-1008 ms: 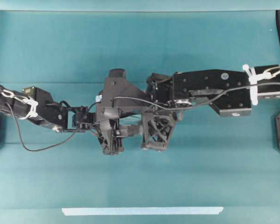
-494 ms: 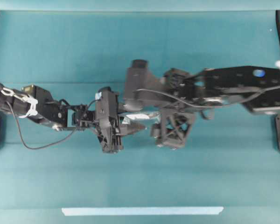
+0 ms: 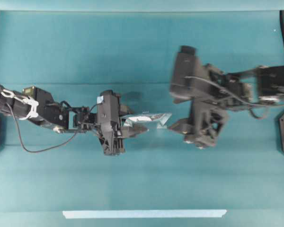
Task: Hand over the silver zip bag and make it stand upright.
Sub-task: 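Open the right gripper and withdraw it to the right, then hold the bag upright with the left gripper while the right stays back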
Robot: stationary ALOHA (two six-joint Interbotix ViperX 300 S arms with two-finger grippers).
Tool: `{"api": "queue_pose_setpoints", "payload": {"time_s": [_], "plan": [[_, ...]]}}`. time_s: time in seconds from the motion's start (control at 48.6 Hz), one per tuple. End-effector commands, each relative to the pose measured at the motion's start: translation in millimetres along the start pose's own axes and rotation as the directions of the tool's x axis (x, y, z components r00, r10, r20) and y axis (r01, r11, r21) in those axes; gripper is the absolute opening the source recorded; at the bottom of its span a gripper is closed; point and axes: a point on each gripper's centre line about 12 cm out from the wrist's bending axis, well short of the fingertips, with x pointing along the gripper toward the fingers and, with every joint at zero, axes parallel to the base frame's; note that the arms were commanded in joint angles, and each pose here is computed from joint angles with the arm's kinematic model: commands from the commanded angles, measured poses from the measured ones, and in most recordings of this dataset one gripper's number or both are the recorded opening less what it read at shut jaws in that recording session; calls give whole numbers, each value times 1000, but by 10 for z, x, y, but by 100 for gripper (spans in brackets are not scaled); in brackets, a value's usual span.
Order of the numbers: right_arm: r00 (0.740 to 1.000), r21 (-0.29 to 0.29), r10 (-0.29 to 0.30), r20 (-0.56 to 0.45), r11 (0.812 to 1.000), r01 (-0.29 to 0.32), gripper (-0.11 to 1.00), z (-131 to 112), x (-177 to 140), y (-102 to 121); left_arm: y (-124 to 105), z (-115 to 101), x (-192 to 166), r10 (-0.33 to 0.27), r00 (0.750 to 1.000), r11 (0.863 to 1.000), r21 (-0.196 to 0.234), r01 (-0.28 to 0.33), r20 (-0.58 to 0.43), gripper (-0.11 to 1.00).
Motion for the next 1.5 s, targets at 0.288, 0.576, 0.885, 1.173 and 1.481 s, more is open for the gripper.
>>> {"api": "queue_pose_setpoints", "payload": {"time_s": [0.288,0.576,0.885,1.173,1.481], "plan": [[987,8,38,157,999,-40,89,-209,-298,-60,-14,66,-22,-3,1000,1000,6,3,12,28],[982,8,45,184,999,-47,89,-380,-318,-102,-26,77,-16,-6,1000,1000,9,6,15,28],[982,8,45,182,999,-47,89,-408,-311,-109,-45,66,-26,-10,1000,1000,11,10,12,28],[981,7,47,186,999,-49,89,-411,-311,-109,-63,80,-19,-14,1000,998,67,13,15,28],[976,6,53,213,998,-55,89,-437,-367,-116,-64,91,-14,-14,1000,997,71,13,18,28]]}}
